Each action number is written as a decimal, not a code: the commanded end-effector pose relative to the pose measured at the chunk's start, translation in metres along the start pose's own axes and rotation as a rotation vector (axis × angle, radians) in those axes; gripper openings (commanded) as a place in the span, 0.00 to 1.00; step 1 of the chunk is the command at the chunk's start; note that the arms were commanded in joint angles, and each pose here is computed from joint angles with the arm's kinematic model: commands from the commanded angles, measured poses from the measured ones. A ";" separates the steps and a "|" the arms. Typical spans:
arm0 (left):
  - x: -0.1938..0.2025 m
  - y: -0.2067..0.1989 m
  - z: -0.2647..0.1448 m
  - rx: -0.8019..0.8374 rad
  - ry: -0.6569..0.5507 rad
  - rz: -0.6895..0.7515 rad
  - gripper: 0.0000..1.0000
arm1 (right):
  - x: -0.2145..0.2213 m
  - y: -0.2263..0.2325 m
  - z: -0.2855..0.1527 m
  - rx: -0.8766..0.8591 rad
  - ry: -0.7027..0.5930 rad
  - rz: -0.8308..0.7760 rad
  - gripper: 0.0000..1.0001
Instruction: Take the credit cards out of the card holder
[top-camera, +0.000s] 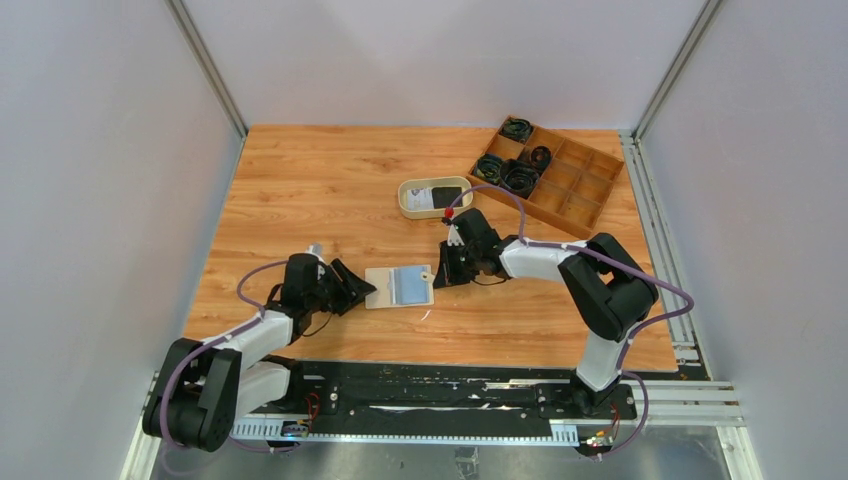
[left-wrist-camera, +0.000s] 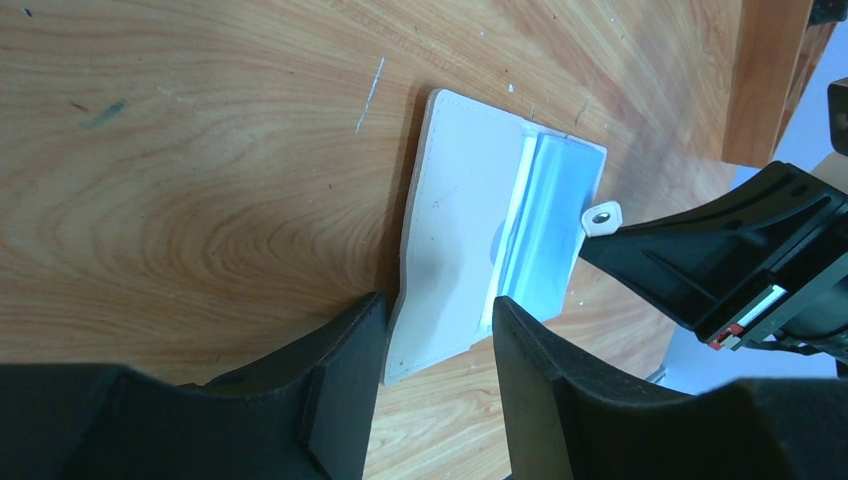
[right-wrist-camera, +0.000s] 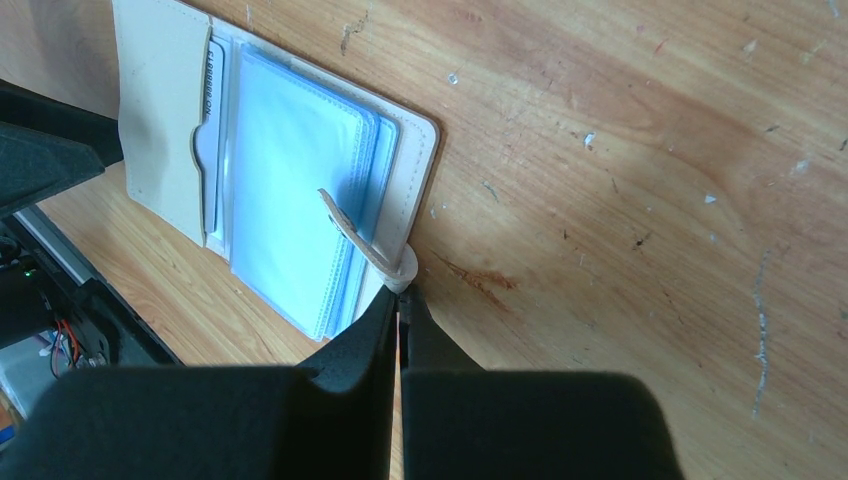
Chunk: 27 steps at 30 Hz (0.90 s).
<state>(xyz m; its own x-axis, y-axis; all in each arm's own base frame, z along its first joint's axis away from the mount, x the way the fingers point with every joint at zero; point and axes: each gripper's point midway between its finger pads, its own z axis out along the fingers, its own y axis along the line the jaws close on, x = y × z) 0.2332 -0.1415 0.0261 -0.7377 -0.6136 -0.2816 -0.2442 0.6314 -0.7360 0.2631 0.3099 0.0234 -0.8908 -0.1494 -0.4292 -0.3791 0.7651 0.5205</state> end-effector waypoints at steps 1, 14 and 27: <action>0.021 0.024 -0.001 -0.068 0.065 -0.047 0.54 | 0.035 -0.034 0.007 0.101 0.107 0.023 0.00; 0.015 0.009 0.000 -0.016 0.058 -0.041 0.42 | 0.035 -0.028 0.010 0.057 0.093 0.023 0.00; 0.016 0.011 0.000 -0.022 0.058 -0.037 0.00 | 0.038 -0.031 0.011 0.054 0.098 0.029 0.00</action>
<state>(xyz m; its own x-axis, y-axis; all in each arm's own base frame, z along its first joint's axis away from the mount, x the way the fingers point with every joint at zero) 0.2262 -0.1427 0.0189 -0.7461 -0.6210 -0.2401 -0.2776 0.6180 -0.7355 0.2635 0.3140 0.0236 -0.8847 -0.1476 -0.4422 -0.3967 0.7366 0.5478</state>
